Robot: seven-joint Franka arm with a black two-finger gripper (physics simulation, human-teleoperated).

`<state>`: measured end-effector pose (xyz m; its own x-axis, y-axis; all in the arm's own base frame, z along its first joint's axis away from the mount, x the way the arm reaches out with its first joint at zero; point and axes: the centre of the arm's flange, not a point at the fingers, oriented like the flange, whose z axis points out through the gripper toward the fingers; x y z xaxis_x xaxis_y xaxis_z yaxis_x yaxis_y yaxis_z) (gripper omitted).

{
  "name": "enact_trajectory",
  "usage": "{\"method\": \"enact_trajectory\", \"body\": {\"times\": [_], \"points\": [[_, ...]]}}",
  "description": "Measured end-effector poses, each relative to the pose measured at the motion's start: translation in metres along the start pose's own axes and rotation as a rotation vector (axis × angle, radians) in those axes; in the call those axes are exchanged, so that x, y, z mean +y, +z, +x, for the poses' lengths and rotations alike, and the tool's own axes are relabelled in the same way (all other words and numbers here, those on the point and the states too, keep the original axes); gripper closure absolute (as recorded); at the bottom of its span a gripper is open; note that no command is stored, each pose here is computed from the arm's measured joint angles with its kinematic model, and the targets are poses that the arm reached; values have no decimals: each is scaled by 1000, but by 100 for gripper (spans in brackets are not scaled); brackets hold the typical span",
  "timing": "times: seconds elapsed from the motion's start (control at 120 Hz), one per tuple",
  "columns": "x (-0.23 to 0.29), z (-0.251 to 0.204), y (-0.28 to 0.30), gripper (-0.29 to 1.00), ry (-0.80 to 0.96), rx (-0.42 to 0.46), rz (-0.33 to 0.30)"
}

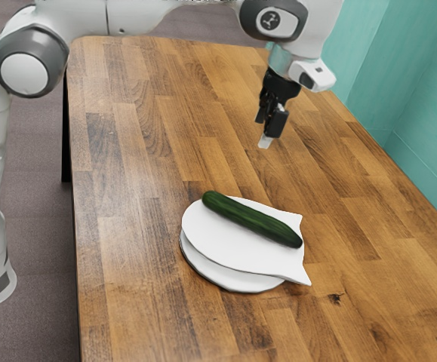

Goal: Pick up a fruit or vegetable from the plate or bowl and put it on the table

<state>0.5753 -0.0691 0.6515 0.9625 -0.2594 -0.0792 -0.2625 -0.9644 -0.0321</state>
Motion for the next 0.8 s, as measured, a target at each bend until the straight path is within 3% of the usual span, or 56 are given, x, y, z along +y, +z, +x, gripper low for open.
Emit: {"method": "enact_trajectory", "body": {"times": [0.525,0.8], "points": [[30,16,63,0,327,-137,-35],[45,4,97,0,420,-92,-64]]}}
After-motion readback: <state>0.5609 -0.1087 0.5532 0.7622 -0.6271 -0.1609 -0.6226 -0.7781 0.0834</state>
